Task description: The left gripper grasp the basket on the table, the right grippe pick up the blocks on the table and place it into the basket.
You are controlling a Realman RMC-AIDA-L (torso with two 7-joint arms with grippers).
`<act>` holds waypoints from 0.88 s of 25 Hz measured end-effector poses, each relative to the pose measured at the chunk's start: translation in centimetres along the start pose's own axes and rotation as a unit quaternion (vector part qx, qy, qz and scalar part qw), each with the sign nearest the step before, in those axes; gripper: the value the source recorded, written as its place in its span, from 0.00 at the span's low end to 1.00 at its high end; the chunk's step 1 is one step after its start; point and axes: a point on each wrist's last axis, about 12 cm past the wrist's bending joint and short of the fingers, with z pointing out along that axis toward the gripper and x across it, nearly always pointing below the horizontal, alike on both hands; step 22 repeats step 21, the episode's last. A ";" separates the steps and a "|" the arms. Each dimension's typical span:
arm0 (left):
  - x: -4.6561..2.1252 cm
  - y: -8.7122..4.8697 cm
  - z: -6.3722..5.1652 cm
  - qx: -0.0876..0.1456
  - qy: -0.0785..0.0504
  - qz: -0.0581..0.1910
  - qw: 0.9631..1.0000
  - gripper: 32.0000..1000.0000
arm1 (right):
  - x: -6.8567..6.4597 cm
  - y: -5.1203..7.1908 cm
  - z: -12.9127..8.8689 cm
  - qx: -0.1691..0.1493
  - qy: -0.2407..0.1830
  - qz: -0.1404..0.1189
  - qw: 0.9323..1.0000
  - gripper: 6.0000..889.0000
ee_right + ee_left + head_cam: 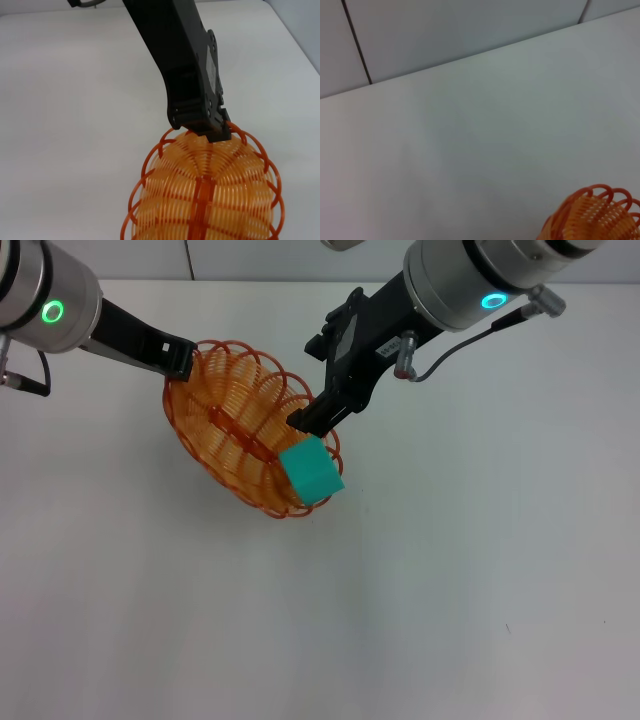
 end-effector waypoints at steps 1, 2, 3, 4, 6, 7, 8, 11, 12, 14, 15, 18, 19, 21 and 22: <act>0.00 0.0 0.0 0.000 0.000 0.000 1.000 0.05 | 0.0 0.0 0.0 0.000 0.000 0.000 1.000 0.95; 0.00 0.0 0.0 0.000 0.000 0.000 1.000 0.05 | 0.0 0.0 0.0 0.000 0.000 0.000 1.000 0.95; 0.01 0.0 0.0 0.000 0.000 0.000 1.000 0.05 | 0.0 0.0 0.0 0.000 0.000 0.000 1.000 0.95; 0.01 0.0 0.0 0.000 0.001 0.000 1.000 0.05 | 0.1 0.0 0.0 0.000 0.000 0.000 1.000 0.95; 0.01 0.0 0.0 0.000 0.001 0.000 1.000 0.05 | 0.2 0.0 0.0 0.000 0.001 0.001 1.000 0.95; 0.01 0.0 0.0 0.000 0.001 0.000 1.000 0.05 | 0.2 0.0 0.0 0.000 0.001 0.002 1.000 0.95; 0.01 0.0 0.0 0.000 0.001 0.000 1.000 0.05 | 0.3 0.0 0.0 0.000 0.001 0.003 1.000 0.95; 0.01 0.0 0.0 0.001 0.001 0.000 1.000 0.05 | 0.4 0.0 0.1 0.000 0.001 0.004 1.000 0.95; 0.01 0.0 0.0 0.001 0.001 0.000 1.000 0.05 | 0.4 0.0 0.1 0.000 0.001 0.004 1.000 0.95; 0.01 0.0 0.0 0.001 0.001 0.000 1.000 0.05 | 0.4 0.0 0.1 -0.001 0.001 0.004 1.000 0.95; 0.01 0.0 0.0 0.001 0.001 0.000 1.000 0.05 | 0.4 0.0 0.1 -0.001 0.001 0.004 1.000 0.95; 0.01 -0.1 0.0 0.001 0.001 0.001 1.000 0.05 | 0.4 0.0 0.1 -0.001 0.001 0.005 1.000 0.95; 0.01 -0.1 0.0 0.002 0.001 0.001 1.000 0.05 | 0.5 0.0 0.1 -0.001 0.002 0.005 1.000 0.95; 0.01 -0.1 0.0 0.002 0.001 0.002 1.000 0.05 | 0.5 0.0 0.1 -0.001 0.002 0.005 1.000 0.95; 0.01 -0.1 0.0 0.002 0.001 0.002 1.000 0.05 | 0.5 0.0 0.1 -0.001 0.002 0.005 1.000 0.95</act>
